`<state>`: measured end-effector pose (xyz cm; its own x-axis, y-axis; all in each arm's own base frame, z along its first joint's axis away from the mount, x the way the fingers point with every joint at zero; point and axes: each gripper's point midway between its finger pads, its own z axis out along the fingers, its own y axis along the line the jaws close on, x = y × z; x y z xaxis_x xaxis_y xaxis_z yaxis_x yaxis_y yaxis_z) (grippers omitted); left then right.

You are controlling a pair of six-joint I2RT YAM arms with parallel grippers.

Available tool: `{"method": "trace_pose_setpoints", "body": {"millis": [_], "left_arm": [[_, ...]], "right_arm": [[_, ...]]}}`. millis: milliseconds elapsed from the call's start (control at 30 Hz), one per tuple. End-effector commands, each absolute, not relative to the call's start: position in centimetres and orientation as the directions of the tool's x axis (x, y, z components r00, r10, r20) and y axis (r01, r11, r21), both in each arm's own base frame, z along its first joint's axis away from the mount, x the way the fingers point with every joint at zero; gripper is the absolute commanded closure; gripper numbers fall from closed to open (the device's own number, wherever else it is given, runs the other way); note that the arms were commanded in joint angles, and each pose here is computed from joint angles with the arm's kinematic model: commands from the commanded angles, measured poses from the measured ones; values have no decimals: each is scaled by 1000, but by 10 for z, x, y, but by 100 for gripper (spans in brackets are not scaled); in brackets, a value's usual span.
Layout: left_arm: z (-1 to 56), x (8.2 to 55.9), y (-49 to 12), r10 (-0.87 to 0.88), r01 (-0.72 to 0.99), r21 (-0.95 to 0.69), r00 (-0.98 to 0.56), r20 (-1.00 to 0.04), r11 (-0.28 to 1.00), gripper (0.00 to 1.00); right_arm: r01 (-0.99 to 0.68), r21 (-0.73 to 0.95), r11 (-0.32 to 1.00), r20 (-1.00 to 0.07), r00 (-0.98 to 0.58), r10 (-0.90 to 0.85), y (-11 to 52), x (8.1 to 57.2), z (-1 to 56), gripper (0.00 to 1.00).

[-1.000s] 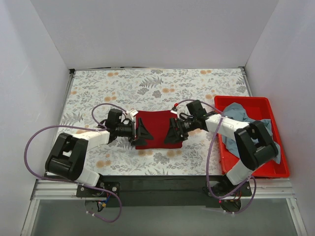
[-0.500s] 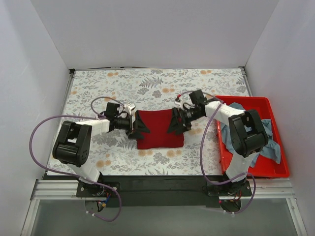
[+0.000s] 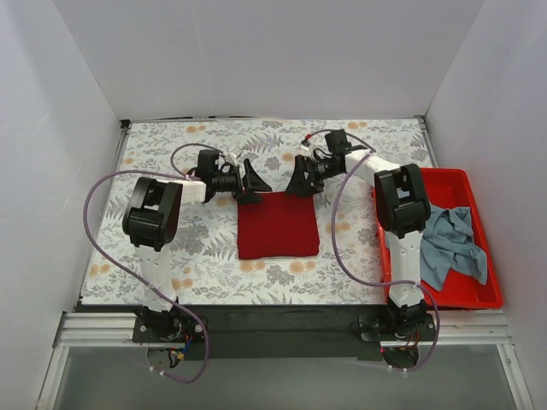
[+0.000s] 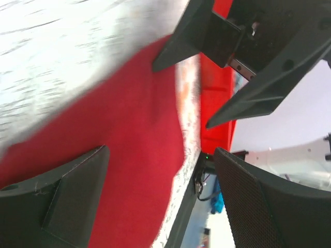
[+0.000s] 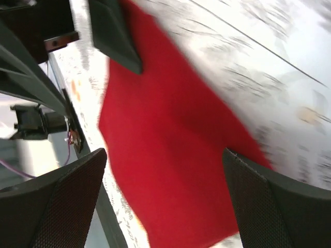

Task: Fold and stack the t-shirts
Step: Fold the tshirt, then neatly place the folded tshirt to the corner

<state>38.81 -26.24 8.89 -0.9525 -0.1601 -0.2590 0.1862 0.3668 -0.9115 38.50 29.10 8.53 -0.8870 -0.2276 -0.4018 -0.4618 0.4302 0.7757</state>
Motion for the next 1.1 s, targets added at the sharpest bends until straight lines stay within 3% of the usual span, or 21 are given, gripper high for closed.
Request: {"method": "trace_pose_setpoints", "body": {"millis": [0, 133, 233, 333, 400, 433, 467, 533, 567, 600, 633, 767, 1067], "left_arm": [[87, 409, -256, -235, 167, -907, -933, -272, 387, 19], [56, 419, -224, -347, 19, -923, -924, -164, 385, 21], [62, 421, -202, -387, -1, -941, -912, -138, 338, 20], [112, 415, -207, -319, 149, -950, -918, -236, 275, 13], [137, 411, -202, -277, 242, -912, -899, -340, 332, 13], [152, 418, -199, -260, 307, -877, -872, -414, 369, 12], [149, 410, -192, -248, 257, -874, -891, -379, 412, 12], [164, 414, -178, -209, 351, -770, -827, -522, 533, 12], [166, 409, -171, -200, 310, -748, -840, -505, 587, 11], [165, 413, -161, -178, 319, -684, -815, -552, 656, 12], [176, 410, -154, -175, 320, -652, -798, -576, 687, 11], [190, 395, -136, -165, 285, -564, -770, -616, 775, 11], [199, 374, -120, -108, 301, -468, -738, -666, 831, 11]], "right_arm": [[-391, 810, 437, -346, -921, -180, 273, 390, 74, 2], [-362, 788, 499, -347, -929, -126, 251, 406, 52, 2], [-368, 744, 557, -380, -920, -100, 235, 424, 48, 3], [-399, 676, 620, -459, -886, -69, 226, 450, 74, 2], [-449, 626, 638, -524, -847, -82, 226, 455, 104, 2], [-461, 584, 668, -555, -827, -86, 222, 459, 113, 2], [-502, 541, 674, -606, -789, -102, 226, 456, 137, 2], [-547, 431, 718, -654, -737, -170, 224, 449, 148, 2], [-596, 374, 711, -685, -694, -222, 236, 433, 163, 2], [-619, 323, 716, -690, -672, -269, 240, 424, 165, 2], [-629, 227, 744, -684, -646, -339, 235, 418, 161, 2], [-752, 53, 657, -620, -540, -569, 275, 351, 147, 2], [-854, 81, 515, -428, -496, -755, 321, 269, 81, 2]]}}
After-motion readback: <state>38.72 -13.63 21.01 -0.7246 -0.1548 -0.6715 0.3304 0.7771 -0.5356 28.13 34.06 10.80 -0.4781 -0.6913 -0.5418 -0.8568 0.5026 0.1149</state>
